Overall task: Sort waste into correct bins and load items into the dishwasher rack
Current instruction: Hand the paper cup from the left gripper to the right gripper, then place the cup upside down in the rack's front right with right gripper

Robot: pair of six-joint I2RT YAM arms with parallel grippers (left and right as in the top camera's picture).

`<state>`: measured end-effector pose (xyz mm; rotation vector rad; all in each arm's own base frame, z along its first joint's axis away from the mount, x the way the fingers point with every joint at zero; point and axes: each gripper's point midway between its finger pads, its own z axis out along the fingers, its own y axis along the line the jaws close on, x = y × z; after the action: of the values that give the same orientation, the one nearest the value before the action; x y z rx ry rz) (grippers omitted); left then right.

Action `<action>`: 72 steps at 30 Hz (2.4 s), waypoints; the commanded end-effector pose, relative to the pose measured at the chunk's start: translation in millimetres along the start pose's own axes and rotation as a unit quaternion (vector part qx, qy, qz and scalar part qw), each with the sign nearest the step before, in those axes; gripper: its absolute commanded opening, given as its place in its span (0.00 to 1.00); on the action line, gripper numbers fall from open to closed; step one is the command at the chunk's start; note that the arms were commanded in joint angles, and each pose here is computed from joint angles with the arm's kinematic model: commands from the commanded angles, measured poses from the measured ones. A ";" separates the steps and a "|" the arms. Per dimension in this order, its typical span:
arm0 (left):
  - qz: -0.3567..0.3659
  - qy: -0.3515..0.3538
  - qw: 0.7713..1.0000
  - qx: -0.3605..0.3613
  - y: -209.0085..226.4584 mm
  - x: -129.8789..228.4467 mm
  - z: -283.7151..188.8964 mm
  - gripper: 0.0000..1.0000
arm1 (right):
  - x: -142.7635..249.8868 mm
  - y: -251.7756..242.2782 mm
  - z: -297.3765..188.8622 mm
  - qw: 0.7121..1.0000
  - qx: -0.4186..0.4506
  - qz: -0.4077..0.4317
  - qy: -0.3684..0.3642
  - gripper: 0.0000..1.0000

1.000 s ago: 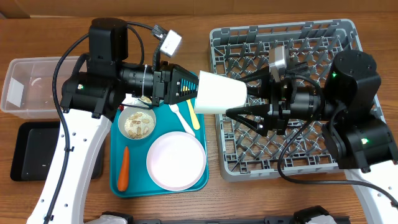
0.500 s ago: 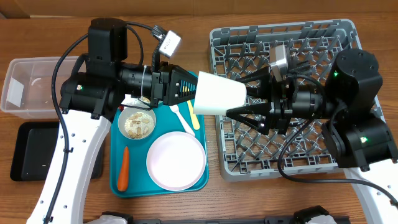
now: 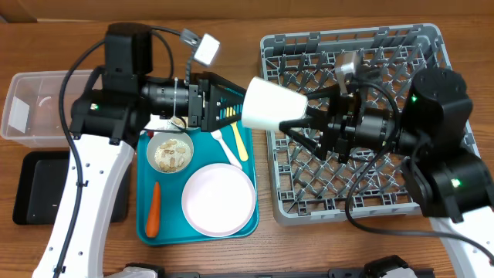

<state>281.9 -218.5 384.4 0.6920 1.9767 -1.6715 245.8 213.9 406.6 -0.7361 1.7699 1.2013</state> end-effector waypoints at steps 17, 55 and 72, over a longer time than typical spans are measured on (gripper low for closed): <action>-0.074 0.007 0.925 -0.372 118.4 30.3 -62.5 1.00 | 121.8 -84.7 -156.9 0.791 0.539 0.288 0.045 0.47; -0.087 0.017 0.924 -0.372 117.5 37.4 -62.1 1.00 | 243.0 -160.4 -159.4 0.641 0.544 0.444 0.309 0.77; -0.143 0.129 0.852 -0.487 129.2 102.2 -87.4 0.81 | 115.5 -127.0 -130.5 0.803 0.495 0.303 0.137 1.00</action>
<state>289.8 -125.7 248.1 0.2321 2.7338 -0.7448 253.1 24.7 244.7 0.4408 2.7062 0.2048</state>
